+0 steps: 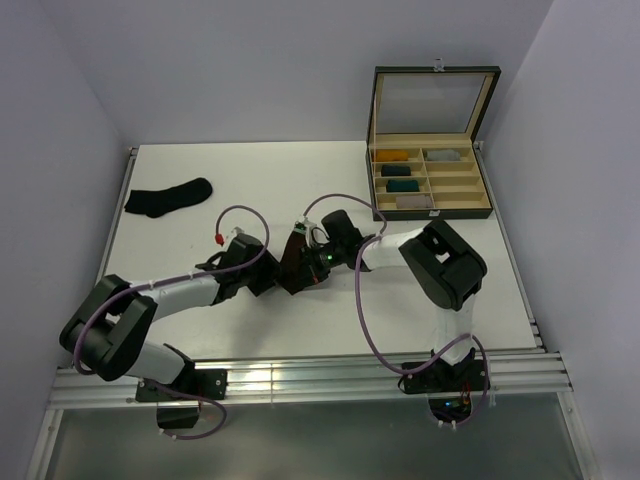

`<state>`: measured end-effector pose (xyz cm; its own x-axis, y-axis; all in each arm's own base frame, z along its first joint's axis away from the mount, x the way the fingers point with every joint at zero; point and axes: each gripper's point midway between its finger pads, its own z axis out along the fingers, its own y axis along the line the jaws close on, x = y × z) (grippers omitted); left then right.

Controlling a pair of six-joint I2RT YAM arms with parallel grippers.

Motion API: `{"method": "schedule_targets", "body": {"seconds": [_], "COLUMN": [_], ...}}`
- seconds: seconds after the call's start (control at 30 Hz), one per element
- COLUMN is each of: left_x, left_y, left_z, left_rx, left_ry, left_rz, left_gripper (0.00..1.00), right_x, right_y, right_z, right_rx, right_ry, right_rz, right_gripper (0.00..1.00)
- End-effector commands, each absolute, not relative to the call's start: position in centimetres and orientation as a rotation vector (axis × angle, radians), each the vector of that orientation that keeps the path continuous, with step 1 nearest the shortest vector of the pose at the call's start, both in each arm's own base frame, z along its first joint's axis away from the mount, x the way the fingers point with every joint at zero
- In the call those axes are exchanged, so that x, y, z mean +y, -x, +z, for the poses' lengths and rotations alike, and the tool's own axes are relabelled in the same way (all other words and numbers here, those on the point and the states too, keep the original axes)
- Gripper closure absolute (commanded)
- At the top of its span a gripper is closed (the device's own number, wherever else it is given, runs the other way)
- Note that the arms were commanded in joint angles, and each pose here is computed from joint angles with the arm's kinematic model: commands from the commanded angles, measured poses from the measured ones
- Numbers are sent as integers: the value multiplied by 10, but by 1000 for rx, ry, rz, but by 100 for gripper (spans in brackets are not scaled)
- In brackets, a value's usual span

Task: Roll the socks
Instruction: Roll the sock at the center of the board.

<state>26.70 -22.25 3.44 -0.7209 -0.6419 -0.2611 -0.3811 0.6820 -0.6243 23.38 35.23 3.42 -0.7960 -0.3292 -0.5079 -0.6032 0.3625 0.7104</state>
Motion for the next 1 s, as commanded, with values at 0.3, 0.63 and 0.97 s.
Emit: {"method": "schedule_targets", "body": {"seconds": [0.3,0.63,0.97], "left_x": [-206,-203,-198], "left_y": [-259,-251,-242], "left_z": [9,21,20], "left_rx": [2505,2602,2713], "left_ry": [810,641,564], "left_rz": [-587,-516,-505], "left_gripper": [92,100,100], "right_x": [353,326,363], "right_y": [-252,-273,-244], "right_z": [54,101,99], "right_rx": [2298,2020,1820], "right_ry": [797,735,946], "right_rz": [1352,854,389], "right_gripper": [95,50,40]}}
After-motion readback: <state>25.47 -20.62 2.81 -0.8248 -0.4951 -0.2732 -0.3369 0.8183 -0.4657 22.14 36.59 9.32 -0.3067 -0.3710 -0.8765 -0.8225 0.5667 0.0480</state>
